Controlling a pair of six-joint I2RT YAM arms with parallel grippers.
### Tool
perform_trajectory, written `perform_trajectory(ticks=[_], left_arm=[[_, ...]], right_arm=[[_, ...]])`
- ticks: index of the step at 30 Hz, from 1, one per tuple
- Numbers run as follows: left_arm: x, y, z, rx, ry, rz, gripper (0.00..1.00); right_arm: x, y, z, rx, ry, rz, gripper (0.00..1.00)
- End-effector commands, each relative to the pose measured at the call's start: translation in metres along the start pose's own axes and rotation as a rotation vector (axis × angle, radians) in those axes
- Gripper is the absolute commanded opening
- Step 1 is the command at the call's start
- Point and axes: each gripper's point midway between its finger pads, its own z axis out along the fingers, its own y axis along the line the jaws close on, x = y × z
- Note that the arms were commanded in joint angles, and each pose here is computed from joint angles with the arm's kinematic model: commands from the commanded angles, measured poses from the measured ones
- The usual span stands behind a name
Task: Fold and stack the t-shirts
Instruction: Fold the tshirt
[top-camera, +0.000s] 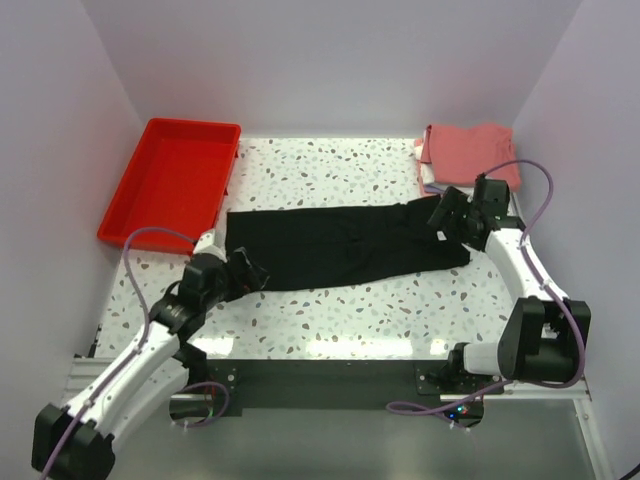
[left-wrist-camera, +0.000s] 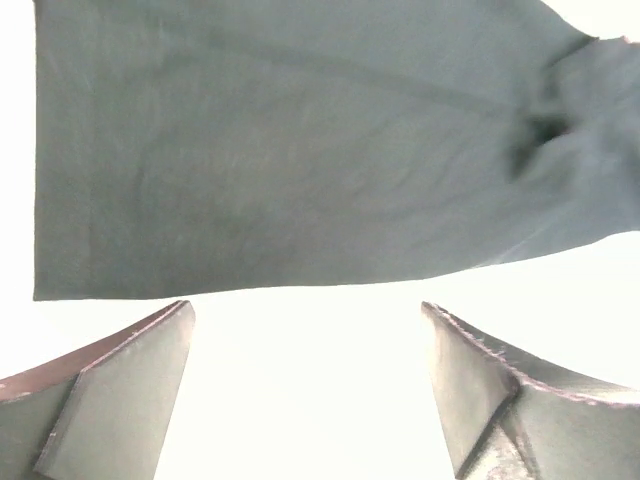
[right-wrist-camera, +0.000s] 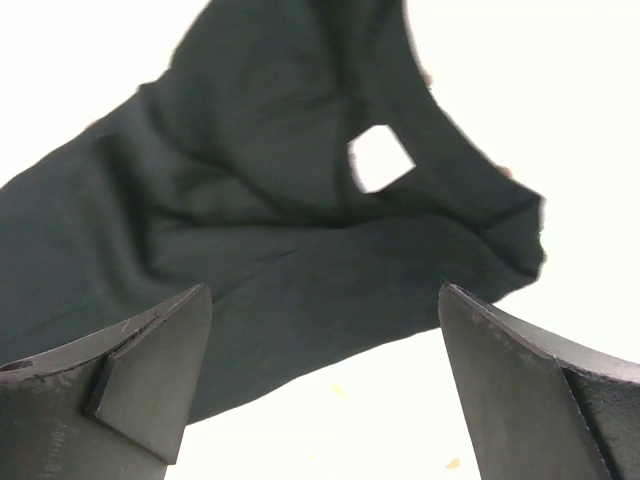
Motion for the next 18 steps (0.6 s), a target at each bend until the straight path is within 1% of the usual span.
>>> perform_trajectory(ticks=[1, 2, 3, 4, 5, 6, 7, 8, 9, 10, 11, 12, 13, 14, 15, 16, 17, 18], left_arm=[[-0.027, -0.007, -0.022, -0.001, -0.113, -0.018, 1.00], [-0.045, -0.020, -0.024, 0.035, -0.171, -0.009, 1.00], [-0.053, -0.025, -0.023, 0.045, -0.194, 0.018, 1.00], [-0.055, -0.026, -0.014, 0.022, -0.175, 0.035, 1.00], [-0.073, -0.045, -0.012, 0.068, -0.210, 0.046, 1.00], [-0.077, -0.053, -0.004, 0.082, -0.201, 0.075, 1.00], [-0.068, -0.056, 0.016, 0.078, -0.125, 0.097, 1.00], [-0.087, -0.077, 0.022, 0.132, -0.158, 0.113, 1.00], [-0.090, -0.083, 0.031, 0.137, -0.147, 0.127, 1.00], [-0.083, -0.087, 0.053, 0.145, -0.088, 0.148, 1.00], [-0.103, -0.107, 0.059, 0.190, -0.132, 0.172, 1.00], [-0.107, -0.110, 0.069, 0.182, -0.128, 0.171, 1.00], [-0.099, -0.103, 0.092, 0.149, -0.079, 0.176, 1.00], [-0.113, -0.117, 0.100, 0.178, -0.106, 0.194, 1.00], [-0.112, -0.116, 0.110, 0.173, -0.088, 0.199, 1.00], [-0.098, -0.109, 0.128, 0.165, -0.016, 0.200, 1.00], [-0.102, -0.115, 0.135, 0.188, -0.005, 0.210, 1.00], [-0.096, -0.112, 0.143, 0.188, 0.028, 0.213, 1.00]], right_arm=[[-0.008, 0.033, -0.013, -0.173, -0.014, -0.005, 0.99], [-0.004, 0.035, -0.012, -0.184, -0.004, -0.001, 0.99], [-0.001, 0.042, -0.012, -0.211, 0.004, -0.006, 0.99], [0.007, 0.044, -0.010, -0.221, 0.021, -0.006, 0.99], [0.011, 0.049, -0.008, -0.239, 0.034, -0.015, 0.99], [0.020, 0.056, -0.007, -0.252, 0.057, -0.033, 0.99], [0.024, 0.055, -0.003, -0.236, 0.070, -0.039, 0.99], [0.030, 0.060, -0.001, -0.236, 0.083, -0.050, 0.99], [0.034, 0.066, 0.001, -0.243, 0.093, -0.062, 0.99], [0.035, 0.068, 0.003, -0.244, 0.096, -0.055, 0.99], [0.039, 0.071, 0.009, -0.237, 0.111, -0.057, 0.99], [0.040, 0.071, 0.013, -0.227, 0.110, -0.055, 0.99], [0.036, 0.072, 0.016, -0.219, 0.109, -0.040, 0.99], [0.040, 0.069, 0.026, -0.189, 0.134, -0.041, 0.99], [0.038, 0.068, 0.031, -0.173, 0.132, -0.038, 0.99], [0.033, 0.070, 0.036, -0.164, 0.132, -0.033, 0.99], [0.037, 0.069, 0.046, -0.146, 0.161, -0.035, 0.99], [0.040, 0.069, 0.051, -0.136, 0.176, -0.043, 0.99]])
